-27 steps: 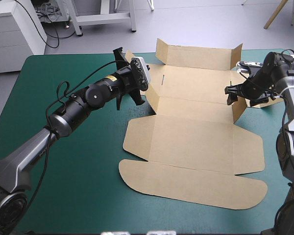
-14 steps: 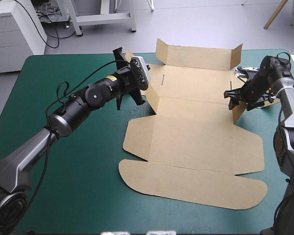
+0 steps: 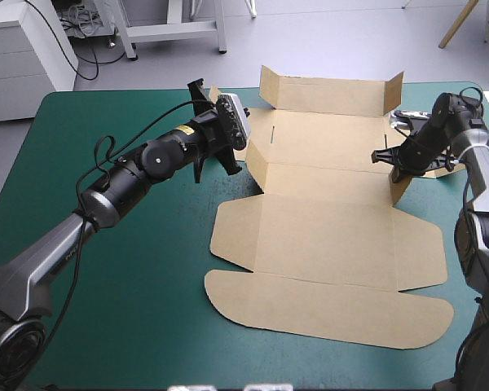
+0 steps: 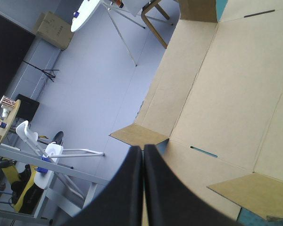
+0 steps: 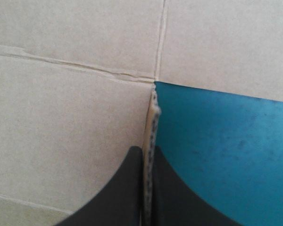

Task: Fold the box

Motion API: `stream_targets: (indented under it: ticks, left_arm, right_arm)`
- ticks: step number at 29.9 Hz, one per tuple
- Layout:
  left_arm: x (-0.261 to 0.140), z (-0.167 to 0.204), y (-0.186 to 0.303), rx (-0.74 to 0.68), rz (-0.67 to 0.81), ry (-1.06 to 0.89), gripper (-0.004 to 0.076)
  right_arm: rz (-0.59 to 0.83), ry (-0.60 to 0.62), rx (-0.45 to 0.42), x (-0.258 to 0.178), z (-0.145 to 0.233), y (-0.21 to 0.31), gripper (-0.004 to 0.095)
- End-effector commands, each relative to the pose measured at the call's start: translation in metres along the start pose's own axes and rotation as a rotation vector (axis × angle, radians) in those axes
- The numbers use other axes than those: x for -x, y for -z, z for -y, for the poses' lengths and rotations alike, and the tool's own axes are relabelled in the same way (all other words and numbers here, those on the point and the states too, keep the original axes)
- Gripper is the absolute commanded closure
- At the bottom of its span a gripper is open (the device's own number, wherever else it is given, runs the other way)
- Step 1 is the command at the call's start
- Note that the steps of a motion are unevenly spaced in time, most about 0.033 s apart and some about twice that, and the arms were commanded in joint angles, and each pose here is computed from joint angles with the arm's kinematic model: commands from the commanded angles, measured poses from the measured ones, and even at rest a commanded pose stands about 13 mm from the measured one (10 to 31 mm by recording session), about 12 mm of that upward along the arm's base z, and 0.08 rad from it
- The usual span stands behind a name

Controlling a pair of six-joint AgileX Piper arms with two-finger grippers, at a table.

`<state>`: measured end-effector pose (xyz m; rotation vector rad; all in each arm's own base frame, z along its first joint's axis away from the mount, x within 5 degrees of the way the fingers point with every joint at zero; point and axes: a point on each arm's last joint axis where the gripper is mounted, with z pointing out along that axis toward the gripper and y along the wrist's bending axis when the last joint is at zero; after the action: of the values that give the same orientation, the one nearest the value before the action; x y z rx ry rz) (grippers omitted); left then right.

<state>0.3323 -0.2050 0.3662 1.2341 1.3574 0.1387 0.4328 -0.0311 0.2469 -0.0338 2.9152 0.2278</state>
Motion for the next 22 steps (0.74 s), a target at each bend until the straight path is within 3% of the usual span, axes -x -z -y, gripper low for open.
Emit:
stream_targets:
  ticks: [1, 6, 11, 22]
  left_arm:
    - [0.020, -0.022, 0.018, 0.112, 0.061, 0.036, 0.0734]
    - [0.020, -0.022, 0.019, 0.113, 0.063, 0.054, 0.0734]
    - [0.022, -0.026, 0.023, 0.140, 0.072, 0.082, 0.0734]
    - [0.029, -0.058, 0.063, 0.255, 0.146, 0.358, 0.0734]
  right_arm:
    - [0.091, 0.049, -0.011, 0.002, -0.004, 0.033, 0.0927]
    - [0.090, 0.174, -0.034, 0.005, -0.022, 0.033, 0.0927]
    - [0.120, 0.421, -0.092, 0.012, -0.065, 0.041, 0.0927]
    - [0.153, 0.843, -0.099, 0.011, -0.140, 0.043, 0.0928]
